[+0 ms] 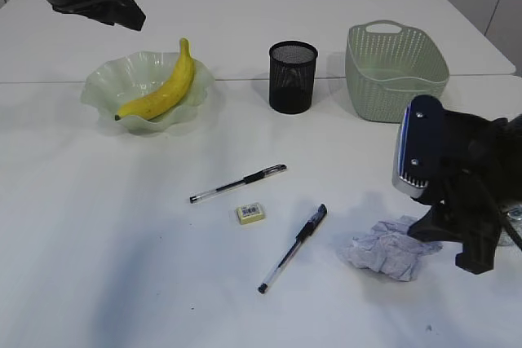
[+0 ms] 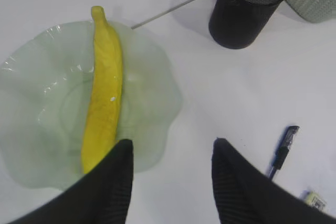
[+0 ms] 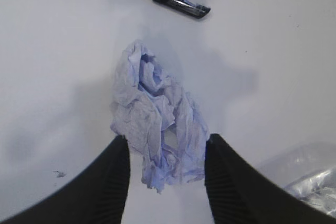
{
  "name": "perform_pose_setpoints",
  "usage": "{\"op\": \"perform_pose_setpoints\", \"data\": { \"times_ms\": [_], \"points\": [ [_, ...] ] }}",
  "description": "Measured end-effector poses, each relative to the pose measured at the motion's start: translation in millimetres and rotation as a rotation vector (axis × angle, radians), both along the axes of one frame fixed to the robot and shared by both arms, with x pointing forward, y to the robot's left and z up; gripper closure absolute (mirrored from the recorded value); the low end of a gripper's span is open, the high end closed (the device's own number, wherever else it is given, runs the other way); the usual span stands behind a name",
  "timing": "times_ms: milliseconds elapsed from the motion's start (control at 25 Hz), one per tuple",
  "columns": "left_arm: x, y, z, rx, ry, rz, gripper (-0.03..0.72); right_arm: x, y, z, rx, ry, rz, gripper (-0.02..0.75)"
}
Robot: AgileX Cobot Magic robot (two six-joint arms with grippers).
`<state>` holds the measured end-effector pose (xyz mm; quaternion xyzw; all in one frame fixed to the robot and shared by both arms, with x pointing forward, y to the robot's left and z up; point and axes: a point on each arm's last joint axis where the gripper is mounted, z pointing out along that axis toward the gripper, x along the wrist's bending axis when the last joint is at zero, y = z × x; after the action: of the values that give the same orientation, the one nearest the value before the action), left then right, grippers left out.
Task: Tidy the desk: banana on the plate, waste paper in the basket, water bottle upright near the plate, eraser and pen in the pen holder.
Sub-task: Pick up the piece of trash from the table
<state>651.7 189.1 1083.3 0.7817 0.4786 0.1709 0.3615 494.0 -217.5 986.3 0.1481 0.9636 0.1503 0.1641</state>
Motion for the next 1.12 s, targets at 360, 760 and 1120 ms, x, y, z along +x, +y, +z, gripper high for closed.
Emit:
{"op": "perform_pose_setpoints", "data": {
  "times_ms": [360,760,1120],
  "points": [
    [-5.4,-0.1,3.0,0.003,0.026,-0.018,0.350,8.0,-0.1,-28.7,-0.061,0.088,0.027,0.379],
    [-6.7,-0.4,2.0,0.006,0.043,-0.025,0.350,13.0,-1.7,-43.2,-0.114,0.114,0.059,0.380],
    [-7.6,-0.5,1.4,0.007,0.054,-0.031,0.350,17.9,-1.0,-56.4,-0.127,0.125,0.068,0.380]
  ]
}}
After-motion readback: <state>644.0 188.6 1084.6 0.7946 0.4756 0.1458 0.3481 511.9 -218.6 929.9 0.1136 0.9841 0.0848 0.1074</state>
